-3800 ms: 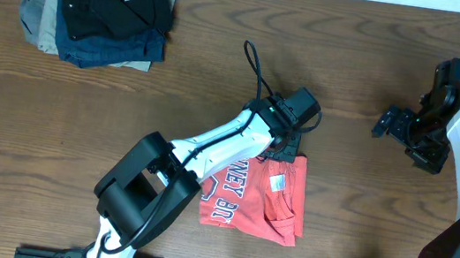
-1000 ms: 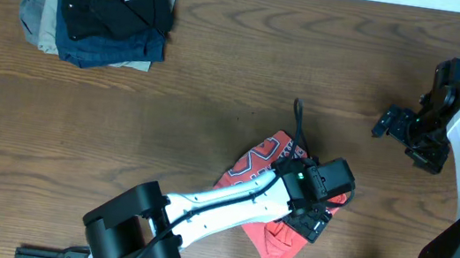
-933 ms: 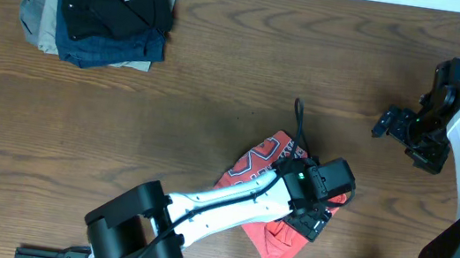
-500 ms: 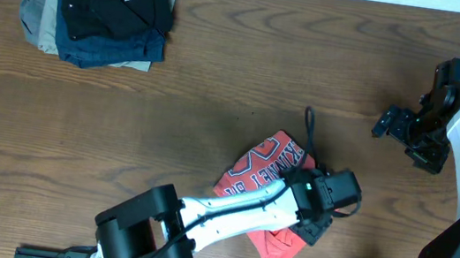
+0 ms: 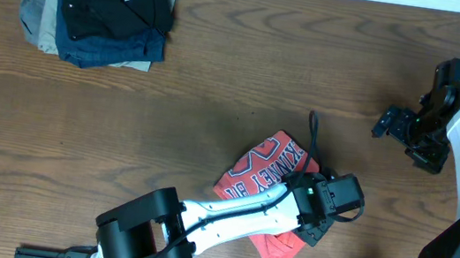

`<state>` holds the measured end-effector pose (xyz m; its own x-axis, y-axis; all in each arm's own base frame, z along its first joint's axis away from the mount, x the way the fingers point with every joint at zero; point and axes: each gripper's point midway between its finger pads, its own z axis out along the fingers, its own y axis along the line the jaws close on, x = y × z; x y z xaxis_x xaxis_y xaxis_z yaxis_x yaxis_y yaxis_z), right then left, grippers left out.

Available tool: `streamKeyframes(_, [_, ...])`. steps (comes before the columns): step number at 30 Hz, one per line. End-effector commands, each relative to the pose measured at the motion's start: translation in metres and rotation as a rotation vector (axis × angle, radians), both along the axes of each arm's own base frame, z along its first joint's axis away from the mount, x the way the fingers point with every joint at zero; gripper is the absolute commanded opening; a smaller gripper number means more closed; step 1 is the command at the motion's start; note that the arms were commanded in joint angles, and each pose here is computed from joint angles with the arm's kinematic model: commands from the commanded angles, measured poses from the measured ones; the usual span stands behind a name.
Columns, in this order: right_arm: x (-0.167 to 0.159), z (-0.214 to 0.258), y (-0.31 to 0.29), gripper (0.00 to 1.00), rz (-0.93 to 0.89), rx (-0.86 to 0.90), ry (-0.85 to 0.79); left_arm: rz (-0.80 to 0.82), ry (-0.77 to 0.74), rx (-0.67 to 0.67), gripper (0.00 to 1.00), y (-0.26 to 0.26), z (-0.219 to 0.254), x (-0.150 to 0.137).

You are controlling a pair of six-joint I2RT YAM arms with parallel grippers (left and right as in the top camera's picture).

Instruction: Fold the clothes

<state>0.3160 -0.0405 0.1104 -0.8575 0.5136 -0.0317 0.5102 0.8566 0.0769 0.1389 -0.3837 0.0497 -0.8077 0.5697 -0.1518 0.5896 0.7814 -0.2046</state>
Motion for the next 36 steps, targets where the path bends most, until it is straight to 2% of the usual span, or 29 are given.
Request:
streamKeyframes(1, [0.003, 0.002, -0.001, 0.99, 0.009, 0.002, -0.007, -0.007, -0.010, 0.015, 0.11, 0.002, -0.006, 0.002])
streamKeyframes(2, [0.003, 0.002, -0.001, 0.99, 0.008, 0.002, -0.007, -0.007, -0.010, 0.013, 0.06, 0.001, -0.006, 0.002])
streamKeyframes(10, [0.003, 0.002, -0.001, 0.99, 0.009, 0.002, -0.007, -0.022, 0.048, -0.018, 0.06, -0.004, -0.002, -0.010])
streamKeyframes(16, [0.003, 0.002, -0.001, 0.99, 0.008, 0.002, -0.007, -0.042, 0.030, -0.015, 0.06, -0.005, 0.000, -0.011])
streamKeyframes(23, [0.003, 0.002, -0.001, 0.99, 0.009, 0.002, -0.007, 0.015, -0.119, -0.022, 0.06, 0.006, 0.046, 0.019])
streamKeyframes(27, [0.003, 0.002, -0.001, 0.99, 0.008, 0.002, -0.007, 0.058, -0.180, -0.011, 0.06, 0.014, 0.053, 0.038])
streamKeyframes(31, [0.003, 0.002, -0.001, 0.99, 0.009, 0.002, -0.007, 0.079, -0.164, 0.012, 0.06, 0.017, 0.035, 0.047])
streamKeyframes(36, [0.003, 0.002, -0.001, 0.99, 0.009, 0.002, -0.008, 0.033, -0.021, -0.006, 0.06, 0.000, 0.006, 0.024])
